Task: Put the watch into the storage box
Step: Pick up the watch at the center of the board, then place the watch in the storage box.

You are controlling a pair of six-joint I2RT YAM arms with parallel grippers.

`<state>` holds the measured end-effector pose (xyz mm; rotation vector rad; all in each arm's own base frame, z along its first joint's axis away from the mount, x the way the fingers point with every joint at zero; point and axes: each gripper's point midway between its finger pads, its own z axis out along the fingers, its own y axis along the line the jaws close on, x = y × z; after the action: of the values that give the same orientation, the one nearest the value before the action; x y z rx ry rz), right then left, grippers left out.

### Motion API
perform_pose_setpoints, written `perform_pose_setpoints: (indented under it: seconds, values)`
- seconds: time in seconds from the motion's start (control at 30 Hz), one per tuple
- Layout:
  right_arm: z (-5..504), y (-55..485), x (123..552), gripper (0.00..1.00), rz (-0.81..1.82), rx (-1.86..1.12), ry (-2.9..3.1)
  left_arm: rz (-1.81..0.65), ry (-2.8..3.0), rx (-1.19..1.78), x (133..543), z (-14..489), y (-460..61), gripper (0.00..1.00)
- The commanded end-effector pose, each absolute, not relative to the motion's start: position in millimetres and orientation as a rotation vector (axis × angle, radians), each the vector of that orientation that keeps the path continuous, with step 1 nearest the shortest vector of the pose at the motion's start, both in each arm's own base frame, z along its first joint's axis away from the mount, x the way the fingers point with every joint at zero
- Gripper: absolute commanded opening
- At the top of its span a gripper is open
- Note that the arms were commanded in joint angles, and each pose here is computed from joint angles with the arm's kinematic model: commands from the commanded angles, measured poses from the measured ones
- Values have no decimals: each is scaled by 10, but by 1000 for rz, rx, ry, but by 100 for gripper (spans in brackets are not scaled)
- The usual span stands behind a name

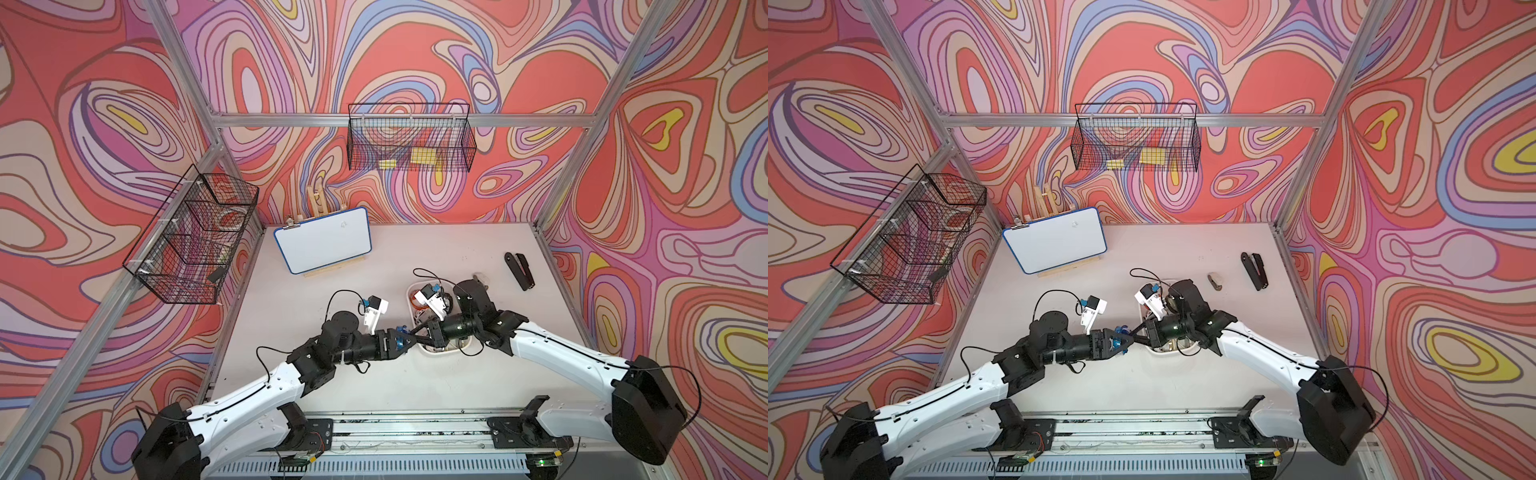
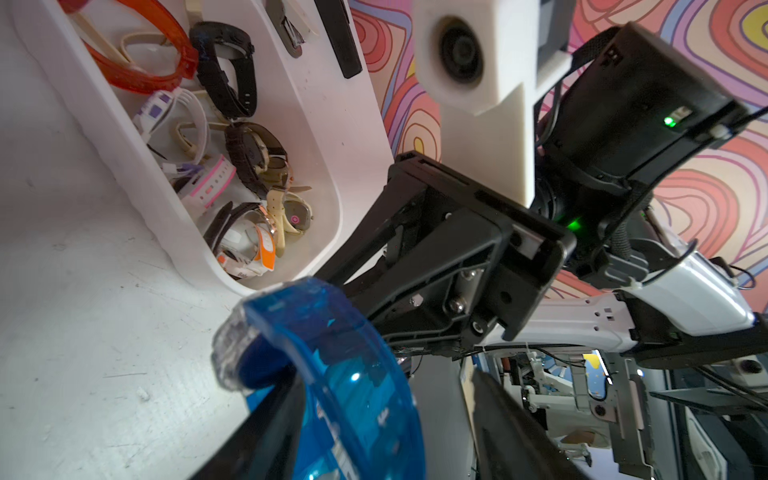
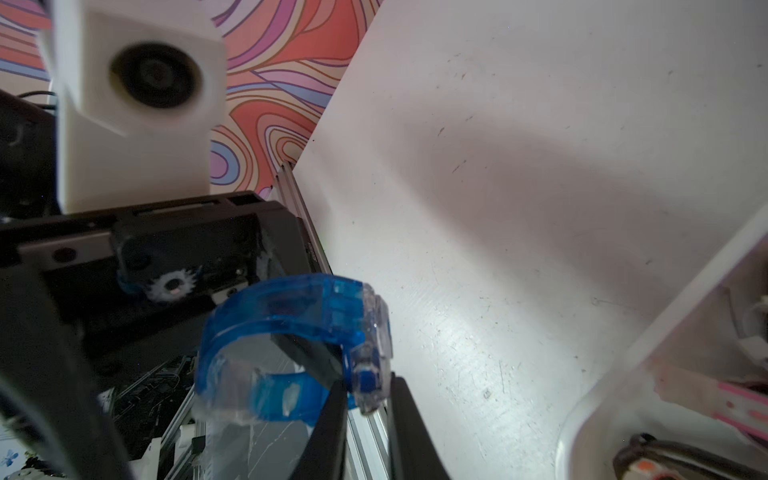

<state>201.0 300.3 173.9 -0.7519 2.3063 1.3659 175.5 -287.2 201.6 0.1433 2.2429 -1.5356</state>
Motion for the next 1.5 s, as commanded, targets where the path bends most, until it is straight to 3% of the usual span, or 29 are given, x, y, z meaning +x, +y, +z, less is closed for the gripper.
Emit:
perform_pose_setpoints:
  seconds: [0.0,0.03,0.5,0.87,1.47]
  values:
    - [1810,3027,2110,0,1303,-744,2322,-1418,2280,97,1841,2012,-2759,96]
    - [1762,3012,2129,0,1279,-734,2358,-1372,2292,81,1863,2000,-2713,100]
    - [1701,2708,2397,0,1015,-596,2626,-753,2402,-88,2072,1897,-1945,100]
    - [1540,1872,2800,0,766,-445,2879,-688,2425,14,2084,1874,-1959,100]
    - [919,1207,3016,0,172,-368,3139,-706,2486,96,2030,1628,-2070,100]
